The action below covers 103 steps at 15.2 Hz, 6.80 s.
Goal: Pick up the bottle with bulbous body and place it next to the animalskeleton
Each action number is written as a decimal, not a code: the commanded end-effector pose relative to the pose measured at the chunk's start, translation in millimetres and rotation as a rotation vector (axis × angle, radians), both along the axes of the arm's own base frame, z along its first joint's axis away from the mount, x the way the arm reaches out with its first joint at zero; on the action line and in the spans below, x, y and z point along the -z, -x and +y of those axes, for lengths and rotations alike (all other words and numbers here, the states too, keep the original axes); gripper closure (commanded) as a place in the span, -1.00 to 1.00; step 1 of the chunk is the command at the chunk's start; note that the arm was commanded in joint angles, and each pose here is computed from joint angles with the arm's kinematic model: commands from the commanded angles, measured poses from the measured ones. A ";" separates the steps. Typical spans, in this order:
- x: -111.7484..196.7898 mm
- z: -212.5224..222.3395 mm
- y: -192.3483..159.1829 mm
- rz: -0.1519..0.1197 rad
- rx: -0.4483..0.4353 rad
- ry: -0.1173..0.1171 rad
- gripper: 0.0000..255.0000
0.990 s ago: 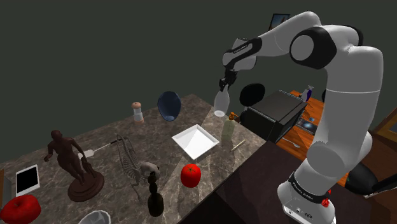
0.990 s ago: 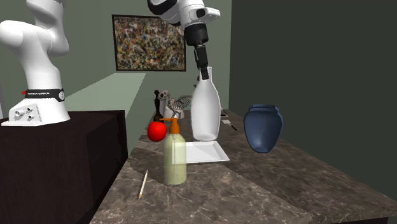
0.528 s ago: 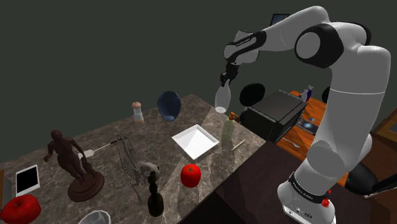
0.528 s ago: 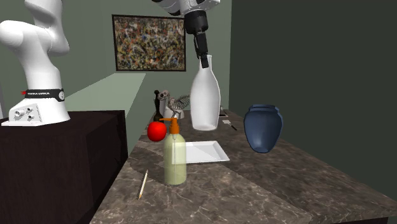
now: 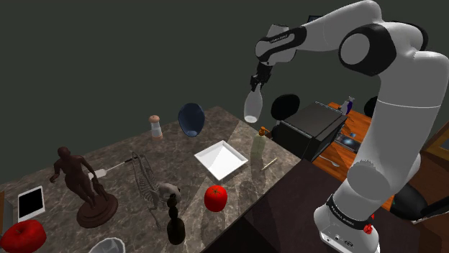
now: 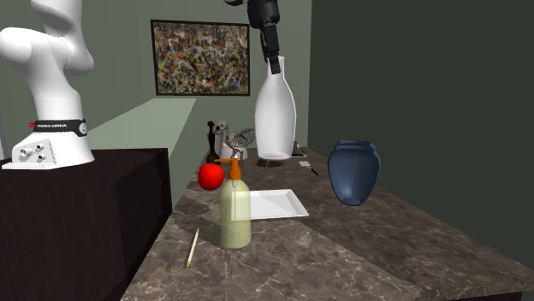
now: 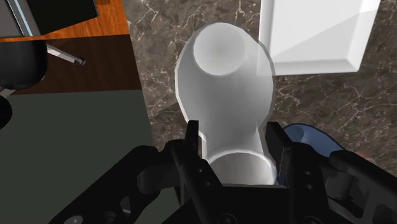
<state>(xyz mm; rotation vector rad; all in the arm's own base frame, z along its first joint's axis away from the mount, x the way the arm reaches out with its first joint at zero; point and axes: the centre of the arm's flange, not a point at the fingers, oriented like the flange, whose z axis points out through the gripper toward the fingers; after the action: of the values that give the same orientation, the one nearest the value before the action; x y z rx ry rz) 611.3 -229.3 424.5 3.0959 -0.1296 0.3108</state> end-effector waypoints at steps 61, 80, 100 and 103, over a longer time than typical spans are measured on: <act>-129.5 442.2 204.9 0.000 0.000 0.000 1.00; -92.9 586.5 272.0 0.000 0.000 0.000 1.00; 12.7 586.5 272.0 0.000 0.000 0.000 1.00; 28.5 586.5 272.0 0.000 0.000 0.000 1.00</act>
<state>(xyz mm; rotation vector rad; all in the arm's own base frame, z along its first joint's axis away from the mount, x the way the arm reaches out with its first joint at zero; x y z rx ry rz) 340.6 356.0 402.2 3.0948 -0.1299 0.3101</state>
